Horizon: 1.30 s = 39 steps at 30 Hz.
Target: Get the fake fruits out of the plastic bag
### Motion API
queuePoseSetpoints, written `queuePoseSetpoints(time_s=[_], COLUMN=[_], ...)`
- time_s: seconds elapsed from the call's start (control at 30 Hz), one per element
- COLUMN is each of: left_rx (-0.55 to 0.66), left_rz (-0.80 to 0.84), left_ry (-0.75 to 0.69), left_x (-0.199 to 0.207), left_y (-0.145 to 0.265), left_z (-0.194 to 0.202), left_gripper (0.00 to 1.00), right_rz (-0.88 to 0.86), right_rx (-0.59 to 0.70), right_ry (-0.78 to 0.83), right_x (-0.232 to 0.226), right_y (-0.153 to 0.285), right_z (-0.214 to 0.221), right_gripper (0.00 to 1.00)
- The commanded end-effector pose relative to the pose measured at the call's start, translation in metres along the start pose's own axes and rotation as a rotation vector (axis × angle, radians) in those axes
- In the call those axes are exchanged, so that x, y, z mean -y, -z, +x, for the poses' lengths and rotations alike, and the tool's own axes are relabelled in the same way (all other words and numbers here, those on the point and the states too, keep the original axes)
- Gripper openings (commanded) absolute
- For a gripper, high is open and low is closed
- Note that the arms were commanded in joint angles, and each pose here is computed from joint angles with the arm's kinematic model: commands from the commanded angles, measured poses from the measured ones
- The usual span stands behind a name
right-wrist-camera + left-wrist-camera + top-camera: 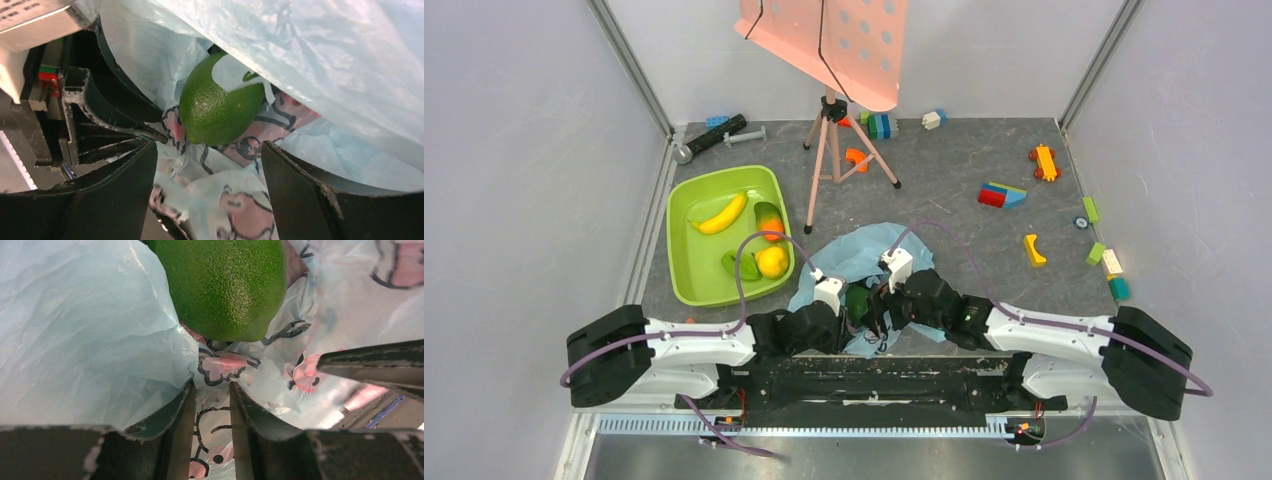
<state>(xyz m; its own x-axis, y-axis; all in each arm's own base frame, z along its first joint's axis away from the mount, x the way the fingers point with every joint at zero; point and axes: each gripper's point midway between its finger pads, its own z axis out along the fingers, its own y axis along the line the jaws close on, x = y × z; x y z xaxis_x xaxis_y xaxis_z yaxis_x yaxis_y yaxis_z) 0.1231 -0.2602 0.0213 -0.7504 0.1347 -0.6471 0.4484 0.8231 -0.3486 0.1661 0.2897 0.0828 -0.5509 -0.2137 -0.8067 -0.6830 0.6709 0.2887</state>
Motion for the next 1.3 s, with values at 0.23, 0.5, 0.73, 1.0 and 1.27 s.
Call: queuePoseSetpoints(time_s=[0.23, 0.5, 0.73, 1.0, 1.27], left_rx=[0.052, 0.064, 0.071, 0.077, 0.113], left_rz=[0.004, 0.007, 0.017, 0.022, 0.032], left_ry=[0.051, 0.056, 0.053, 0.052, 0.053], left_x=[0.001, 0.001, 0.003, 0.004, 0.009], left_y=[-0.001, 0.001, 0.002, 0.003, 0.016], left_z=[-0.005, -0.007, -0.009, -0.011, -0.027], left_gripper=[0.37, 0.37, 0.37, 0.38, 0.49], right_rz=[-0.003, 0.070, 0.105, 0.130, 0.112], right_rx=[0.061, 0.033, 0.011, 0.013, 0.067], right_ry=[-0.081, -0.126, -0.136, -0.108, -0.085], right_x=[-0.021, -0.011, -0.008, -0.003, -0.004], right_y=[-0.019, -0.034, -0.048, -0.051, -0.031], right_z=[-0.030, -0.025, -0.021, -0.020, -0.034], right_gripper=[0.90, 0.87, 0.80, 0.63, 0.39])
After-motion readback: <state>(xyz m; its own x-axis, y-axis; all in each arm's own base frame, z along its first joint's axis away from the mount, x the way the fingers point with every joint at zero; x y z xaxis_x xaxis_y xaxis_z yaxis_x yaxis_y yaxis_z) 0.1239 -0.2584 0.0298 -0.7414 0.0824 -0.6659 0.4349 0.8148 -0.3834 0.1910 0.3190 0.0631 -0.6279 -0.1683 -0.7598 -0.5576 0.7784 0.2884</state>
